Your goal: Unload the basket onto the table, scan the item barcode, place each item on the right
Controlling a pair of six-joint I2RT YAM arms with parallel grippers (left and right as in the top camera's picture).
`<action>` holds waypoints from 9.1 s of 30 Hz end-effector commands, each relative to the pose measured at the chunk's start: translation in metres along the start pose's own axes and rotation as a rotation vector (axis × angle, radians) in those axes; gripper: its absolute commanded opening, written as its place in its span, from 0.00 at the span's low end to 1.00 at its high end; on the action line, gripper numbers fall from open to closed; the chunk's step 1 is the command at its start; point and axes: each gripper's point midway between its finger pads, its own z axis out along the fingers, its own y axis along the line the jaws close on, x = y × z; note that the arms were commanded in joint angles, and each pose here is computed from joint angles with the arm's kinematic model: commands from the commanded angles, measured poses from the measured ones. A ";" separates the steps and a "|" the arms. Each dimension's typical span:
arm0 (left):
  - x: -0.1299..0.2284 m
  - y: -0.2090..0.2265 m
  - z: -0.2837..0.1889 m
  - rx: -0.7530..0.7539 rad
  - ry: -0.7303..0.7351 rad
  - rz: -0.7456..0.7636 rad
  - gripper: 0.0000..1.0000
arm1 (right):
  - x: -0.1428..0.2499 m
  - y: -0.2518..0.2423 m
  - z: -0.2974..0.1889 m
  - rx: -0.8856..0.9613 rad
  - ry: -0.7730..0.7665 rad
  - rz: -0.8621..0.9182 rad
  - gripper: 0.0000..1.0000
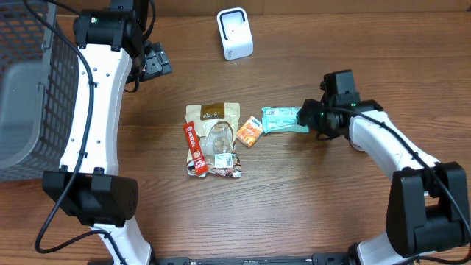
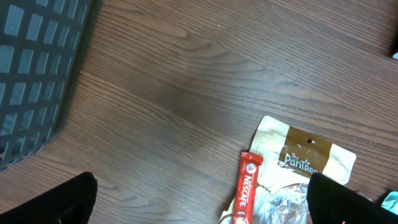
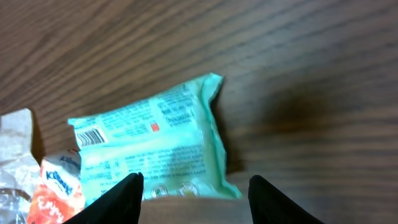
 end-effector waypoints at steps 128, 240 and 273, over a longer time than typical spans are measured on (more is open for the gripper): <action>0.238 -0.277 0.078 0.514 0.314 0.563 0.04 | 0.074 -0.024 -0.014 -0.129 0.239 -0.089 0.64; 0.031 0.004 0.034 0.064 0.040 -0.046 1.00 | -0.178 0.216 -0.068 0.422 -0.653 -1.145 0.04; 0.031 0.004 0.034 0.064 0.040 -0.046 1.00 | -0.190 0.259 0.026 0.699 -0.847 -1.551 0.04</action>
